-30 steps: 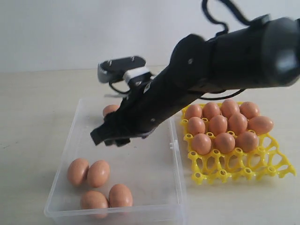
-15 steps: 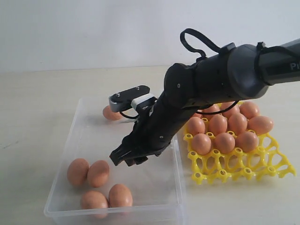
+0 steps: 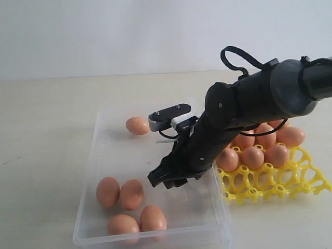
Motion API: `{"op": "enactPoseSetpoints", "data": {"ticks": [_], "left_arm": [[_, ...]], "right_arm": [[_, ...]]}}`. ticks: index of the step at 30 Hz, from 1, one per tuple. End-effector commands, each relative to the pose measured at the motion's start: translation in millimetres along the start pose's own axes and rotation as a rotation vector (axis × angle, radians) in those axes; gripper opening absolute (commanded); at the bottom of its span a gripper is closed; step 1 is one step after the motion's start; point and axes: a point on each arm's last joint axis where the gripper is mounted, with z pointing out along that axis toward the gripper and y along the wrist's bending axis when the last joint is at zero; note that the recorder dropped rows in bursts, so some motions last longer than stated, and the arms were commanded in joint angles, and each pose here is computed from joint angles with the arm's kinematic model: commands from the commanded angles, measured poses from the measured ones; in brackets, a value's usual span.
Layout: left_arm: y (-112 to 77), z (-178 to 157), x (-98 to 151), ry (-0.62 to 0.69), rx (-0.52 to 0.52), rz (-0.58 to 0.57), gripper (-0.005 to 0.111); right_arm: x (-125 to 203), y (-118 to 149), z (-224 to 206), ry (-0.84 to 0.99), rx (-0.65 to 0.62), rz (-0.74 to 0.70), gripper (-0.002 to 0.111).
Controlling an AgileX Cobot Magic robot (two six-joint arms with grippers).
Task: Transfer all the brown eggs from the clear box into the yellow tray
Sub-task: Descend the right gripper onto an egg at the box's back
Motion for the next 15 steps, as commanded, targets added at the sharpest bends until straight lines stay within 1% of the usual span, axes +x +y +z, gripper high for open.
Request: {"op": "enactPoseSetpoints", "data": {"ticks": [1,5,11,15], "left_arm": [[-0.1,-0.4,-2.1,-0.013,0.004,-0.003,0.0],[-0.1,-0.4,-2.1,-0.013,0.004,-0.003,0.0],[-0.1,-0.4,-2.1,-0.013,0.004,-0.003,0.0],[-0.1,-0.4,-2.1,-0.013,0.004,-0.003,0.0]], "right_arm": [[-3.7,-2.8,-8.6,-0.047,0.009,0.006,0.046],[-14.0,2.6,-27.3,-0.123,0.001,0.005,0.046],[-38.8,25.1,-70.6,-0.208,-0.045,-0.056,0.046],[-53.3,45.5,-86.4,-0.191,-0.088,-0.129,0.055]]}}
